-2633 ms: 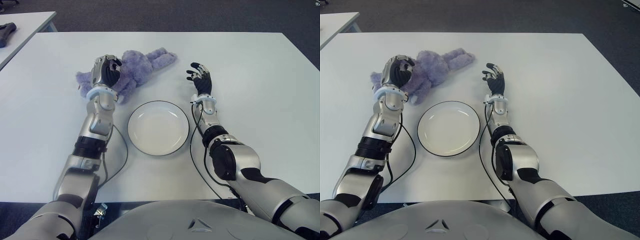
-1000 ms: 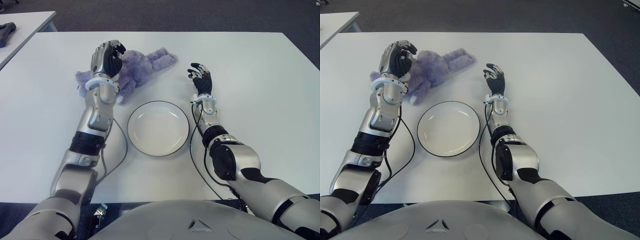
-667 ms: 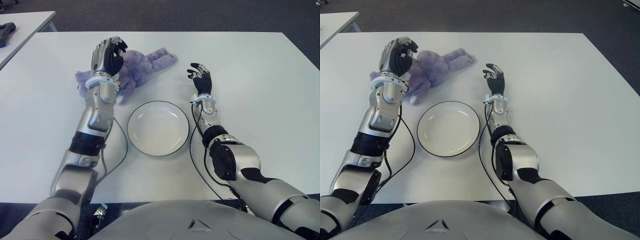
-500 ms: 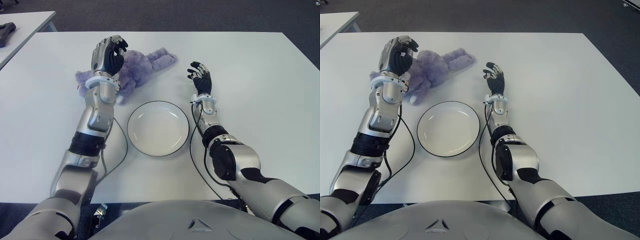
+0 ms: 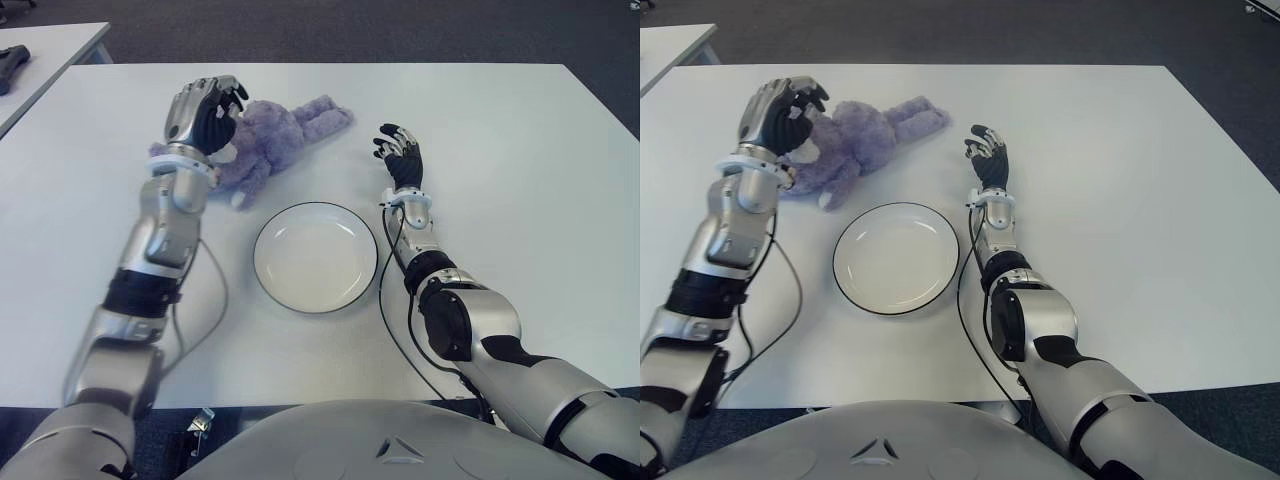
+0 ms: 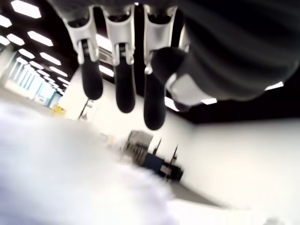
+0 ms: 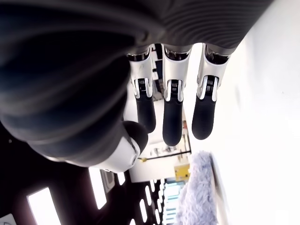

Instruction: Put the doll into the plate.

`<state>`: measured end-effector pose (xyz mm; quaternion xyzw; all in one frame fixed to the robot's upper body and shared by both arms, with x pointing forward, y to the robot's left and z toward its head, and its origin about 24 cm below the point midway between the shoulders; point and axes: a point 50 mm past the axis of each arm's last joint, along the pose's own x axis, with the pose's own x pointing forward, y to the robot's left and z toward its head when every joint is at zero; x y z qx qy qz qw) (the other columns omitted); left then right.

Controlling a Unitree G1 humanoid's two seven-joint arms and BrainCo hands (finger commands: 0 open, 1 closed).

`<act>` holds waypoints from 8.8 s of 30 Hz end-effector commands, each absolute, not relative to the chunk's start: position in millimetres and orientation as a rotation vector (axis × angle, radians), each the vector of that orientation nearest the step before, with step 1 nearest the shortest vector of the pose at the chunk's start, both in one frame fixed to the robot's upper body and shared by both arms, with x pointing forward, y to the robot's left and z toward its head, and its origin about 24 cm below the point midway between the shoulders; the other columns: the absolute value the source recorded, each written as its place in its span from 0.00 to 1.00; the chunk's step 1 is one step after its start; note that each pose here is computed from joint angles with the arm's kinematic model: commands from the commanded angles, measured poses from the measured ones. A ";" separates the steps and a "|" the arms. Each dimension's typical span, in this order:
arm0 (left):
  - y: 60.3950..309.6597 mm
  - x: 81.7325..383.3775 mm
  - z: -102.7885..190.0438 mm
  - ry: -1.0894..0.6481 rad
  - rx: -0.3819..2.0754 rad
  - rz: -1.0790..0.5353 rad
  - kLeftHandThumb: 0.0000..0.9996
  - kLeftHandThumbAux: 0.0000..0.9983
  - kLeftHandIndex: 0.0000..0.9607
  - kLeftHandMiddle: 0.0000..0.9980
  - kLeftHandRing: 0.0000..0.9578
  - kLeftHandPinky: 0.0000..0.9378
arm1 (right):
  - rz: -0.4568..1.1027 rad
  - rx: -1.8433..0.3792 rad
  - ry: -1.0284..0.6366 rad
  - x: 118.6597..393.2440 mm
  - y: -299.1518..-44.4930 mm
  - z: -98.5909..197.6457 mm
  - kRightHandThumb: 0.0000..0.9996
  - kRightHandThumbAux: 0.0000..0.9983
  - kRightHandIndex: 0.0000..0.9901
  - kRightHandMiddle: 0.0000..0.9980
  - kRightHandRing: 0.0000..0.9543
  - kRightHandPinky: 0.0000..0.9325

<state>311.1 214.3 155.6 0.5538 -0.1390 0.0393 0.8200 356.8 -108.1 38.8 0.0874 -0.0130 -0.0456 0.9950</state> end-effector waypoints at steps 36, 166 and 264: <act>266.9 246.8 154.0 0.028 1.536 -0.209 0.27 0.18 0.00 0.00 0.00 0.05 | -0.051 0.141 0.401 285.6 -80.3 -57.9 0.70 0.73 0.42 0.20 0.17 0.19; 193.6 208.4 85.4 -0.015 1.260 -0.333 0.25 0.26 0.00 0.00 0.29 0.29 | -0.075 0.034 0.342 285.4 -80.7 -54.0 0.72 0.73 0.43 0.24 0.13 0.10; 328.7 323.3 242.2 -0.208 1.621 0.547 0.14 0.22 0.00 0.00 0.15 0.39 | -0.060 0.026 0.348 288.5 -77.4 -51.7 0.72 0.73 0.43 0.23 0.13 0.12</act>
